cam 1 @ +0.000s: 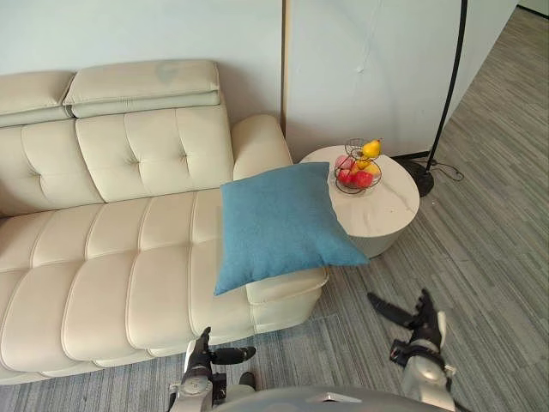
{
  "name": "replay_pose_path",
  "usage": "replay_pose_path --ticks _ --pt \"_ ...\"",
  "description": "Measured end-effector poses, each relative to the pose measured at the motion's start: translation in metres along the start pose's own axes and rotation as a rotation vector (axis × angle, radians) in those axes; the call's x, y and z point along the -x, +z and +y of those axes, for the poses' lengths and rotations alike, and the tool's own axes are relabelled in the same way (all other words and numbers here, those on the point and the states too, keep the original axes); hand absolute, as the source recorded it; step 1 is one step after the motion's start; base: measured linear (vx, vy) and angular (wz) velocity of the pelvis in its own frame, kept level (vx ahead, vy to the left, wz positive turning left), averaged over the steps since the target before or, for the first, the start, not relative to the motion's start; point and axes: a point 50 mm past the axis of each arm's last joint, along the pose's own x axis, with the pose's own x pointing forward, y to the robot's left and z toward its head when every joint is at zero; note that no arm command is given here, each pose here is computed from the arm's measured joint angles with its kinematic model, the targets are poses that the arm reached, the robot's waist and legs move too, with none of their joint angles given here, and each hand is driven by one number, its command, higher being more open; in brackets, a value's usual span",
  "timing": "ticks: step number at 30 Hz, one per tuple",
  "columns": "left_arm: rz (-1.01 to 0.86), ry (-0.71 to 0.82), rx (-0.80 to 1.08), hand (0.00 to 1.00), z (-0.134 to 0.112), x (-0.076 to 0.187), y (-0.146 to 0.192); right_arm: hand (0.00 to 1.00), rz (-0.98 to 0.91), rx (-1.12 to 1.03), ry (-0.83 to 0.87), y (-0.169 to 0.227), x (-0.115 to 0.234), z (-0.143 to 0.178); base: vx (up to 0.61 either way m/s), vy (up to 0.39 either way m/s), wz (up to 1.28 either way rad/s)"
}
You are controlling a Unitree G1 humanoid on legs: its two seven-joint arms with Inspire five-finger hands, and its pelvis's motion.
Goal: Pick up cushions and gather them together orderly.
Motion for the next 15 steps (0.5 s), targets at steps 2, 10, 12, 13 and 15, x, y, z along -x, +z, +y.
replay_pose_path --ticks 2,10,12,13,15 --pt "-0.082 0.04 0.041 1.0 0.016 0.001 0.017 1.0 -0.129 0.016 -0.034 0.03 -0.006 -0.014 0.07 0.018 0.02" --pt "-0.294 0.13 0.198 1.0 0.042 0.006 0.066 1.0 -0.273 0.093 0.002 0.07 -0.023 -0.013 0.04 0.007 0.07" --pt "-0.316 0.124 0.213 1.0 0.041 0.007 0.072 1.0 -0.293 0.124 0.039 0.077 -0.028 -0.006 -0.02 0.004 0.01" --pt "-0.326 0.121 0.218 1.0 0.04 0.006 0.077 1.0 -0.303 0.137 0.057 0.081 -0.03 -0.002 -0.06 0.015 0.04" --pt "-0.344 0.111 0.227 1.0 0.036 0.005 0.084 1.0 -0.319 0.148 0.085 0.088 -0.034 0.007 -0.06 0.018 0.04"
